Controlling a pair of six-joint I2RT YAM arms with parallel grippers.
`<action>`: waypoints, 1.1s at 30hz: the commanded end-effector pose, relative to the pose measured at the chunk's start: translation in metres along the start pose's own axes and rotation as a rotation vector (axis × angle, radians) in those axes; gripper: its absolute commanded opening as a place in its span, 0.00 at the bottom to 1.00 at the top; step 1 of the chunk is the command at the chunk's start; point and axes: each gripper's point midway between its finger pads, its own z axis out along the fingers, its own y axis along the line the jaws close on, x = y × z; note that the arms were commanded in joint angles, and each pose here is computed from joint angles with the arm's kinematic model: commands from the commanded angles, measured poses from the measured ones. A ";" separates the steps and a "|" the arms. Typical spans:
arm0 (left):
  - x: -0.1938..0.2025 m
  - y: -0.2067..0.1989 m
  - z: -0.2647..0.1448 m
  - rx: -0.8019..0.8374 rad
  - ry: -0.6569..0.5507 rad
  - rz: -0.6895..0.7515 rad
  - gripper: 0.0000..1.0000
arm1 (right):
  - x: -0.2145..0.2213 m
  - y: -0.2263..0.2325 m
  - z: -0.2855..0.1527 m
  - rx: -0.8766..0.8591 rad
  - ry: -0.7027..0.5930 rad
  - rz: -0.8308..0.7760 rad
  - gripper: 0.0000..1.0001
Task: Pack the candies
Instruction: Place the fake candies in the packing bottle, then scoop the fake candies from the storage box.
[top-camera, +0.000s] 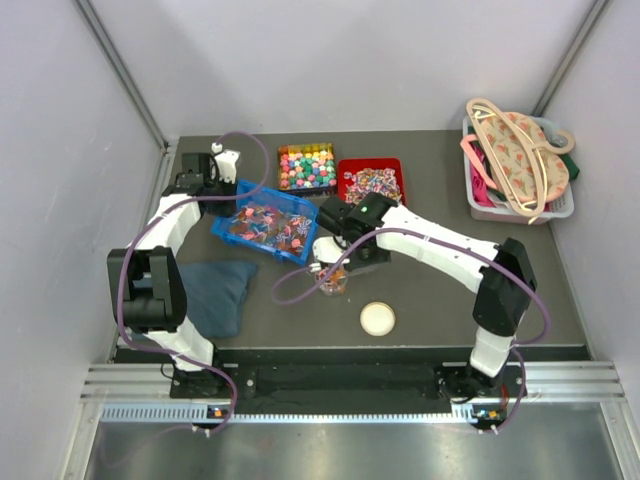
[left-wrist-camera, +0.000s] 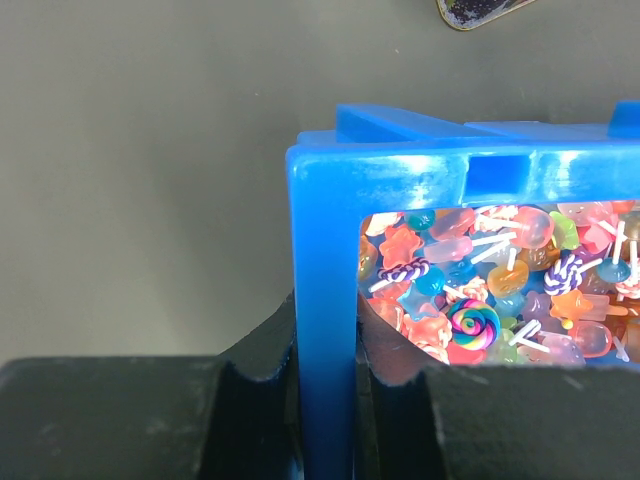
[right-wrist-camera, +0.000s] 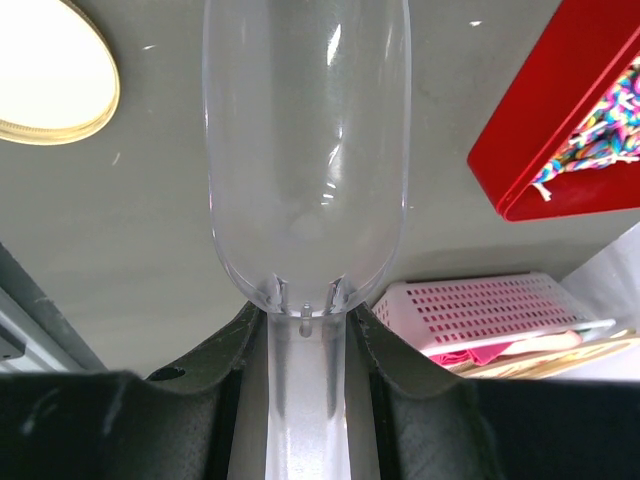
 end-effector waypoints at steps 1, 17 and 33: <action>-0.034 -0.009 -0.008 0.054 -0.117 -0.027 0.00 | -0.004 -0.019 -0.026 0.089 -0.045 0.001 0.00; -0.036 -0.012 -0.011 0.067 -0.112 -0.035 0.00 | -0.057 -0.137 -0.036 0.477 0.024 -0.035 0.00; -0.039 -0.009 -0.015 0.040 -0.117 -0.054 0.00 | -0.126 -0.140 0.005 0.519 0.121 -0.277 0.00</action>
